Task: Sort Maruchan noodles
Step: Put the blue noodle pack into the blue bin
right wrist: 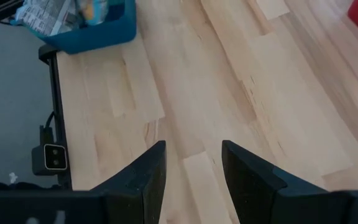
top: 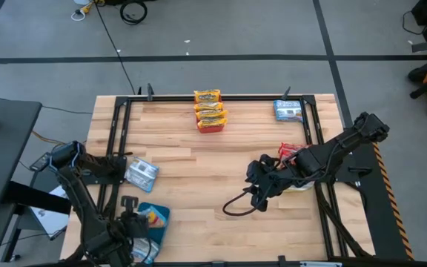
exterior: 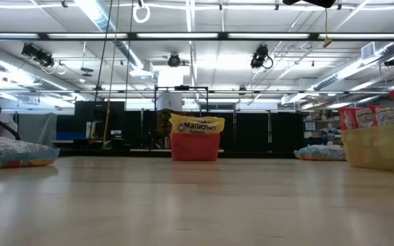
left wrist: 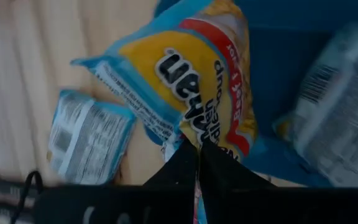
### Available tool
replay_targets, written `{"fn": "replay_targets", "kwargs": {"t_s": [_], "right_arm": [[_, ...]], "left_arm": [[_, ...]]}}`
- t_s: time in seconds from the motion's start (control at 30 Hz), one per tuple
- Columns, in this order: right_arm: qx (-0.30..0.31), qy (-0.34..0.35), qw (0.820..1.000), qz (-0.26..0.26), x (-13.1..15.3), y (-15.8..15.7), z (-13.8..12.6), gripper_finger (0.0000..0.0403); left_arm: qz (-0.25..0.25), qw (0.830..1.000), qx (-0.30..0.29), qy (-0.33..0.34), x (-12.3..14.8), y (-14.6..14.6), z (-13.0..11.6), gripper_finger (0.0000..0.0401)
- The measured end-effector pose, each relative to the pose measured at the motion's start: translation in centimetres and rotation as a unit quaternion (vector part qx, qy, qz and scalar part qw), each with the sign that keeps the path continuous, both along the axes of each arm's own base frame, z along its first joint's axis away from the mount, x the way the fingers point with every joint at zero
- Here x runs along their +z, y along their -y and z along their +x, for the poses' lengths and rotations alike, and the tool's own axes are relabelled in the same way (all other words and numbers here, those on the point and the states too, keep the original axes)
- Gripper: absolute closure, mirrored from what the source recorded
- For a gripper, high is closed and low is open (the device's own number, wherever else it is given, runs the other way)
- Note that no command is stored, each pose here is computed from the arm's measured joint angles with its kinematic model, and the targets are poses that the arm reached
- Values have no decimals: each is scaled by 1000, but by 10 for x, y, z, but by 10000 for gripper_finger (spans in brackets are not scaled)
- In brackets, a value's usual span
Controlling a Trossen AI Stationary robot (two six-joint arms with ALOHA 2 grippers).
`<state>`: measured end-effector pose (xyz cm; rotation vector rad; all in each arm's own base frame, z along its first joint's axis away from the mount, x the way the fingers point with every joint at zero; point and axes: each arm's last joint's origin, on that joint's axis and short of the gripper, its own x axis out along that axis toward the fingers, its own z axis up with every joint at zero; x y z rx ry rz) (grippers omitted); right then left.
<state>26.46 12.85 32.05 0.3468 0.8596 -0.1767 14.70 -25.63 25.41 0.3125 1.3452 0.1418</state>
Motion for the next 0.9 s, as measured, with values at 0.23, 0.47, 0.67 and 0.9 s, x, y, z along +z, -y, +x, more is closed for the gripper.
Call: {"fn": "replay_targets", "kwargs": {"t_s": [0.23,0.47,0.67,0.9], "right_arm": [[3,0,1000,3,0,-3,-1,242],[-3,0,1000,7,0,-3,-2,242],[-6,1,1000,9,0,-4,-2,242],[3,-5,1000,20,0,-5,-2,242]], "left_arm": [[-7,994,-90,-63,-1,2,-2,390],[-134,977,-159,-44,-2,26,8,390],[-212,965,-154,9,1,39,21,382],[-245,966,-83,24,3,34,35,356]]}}
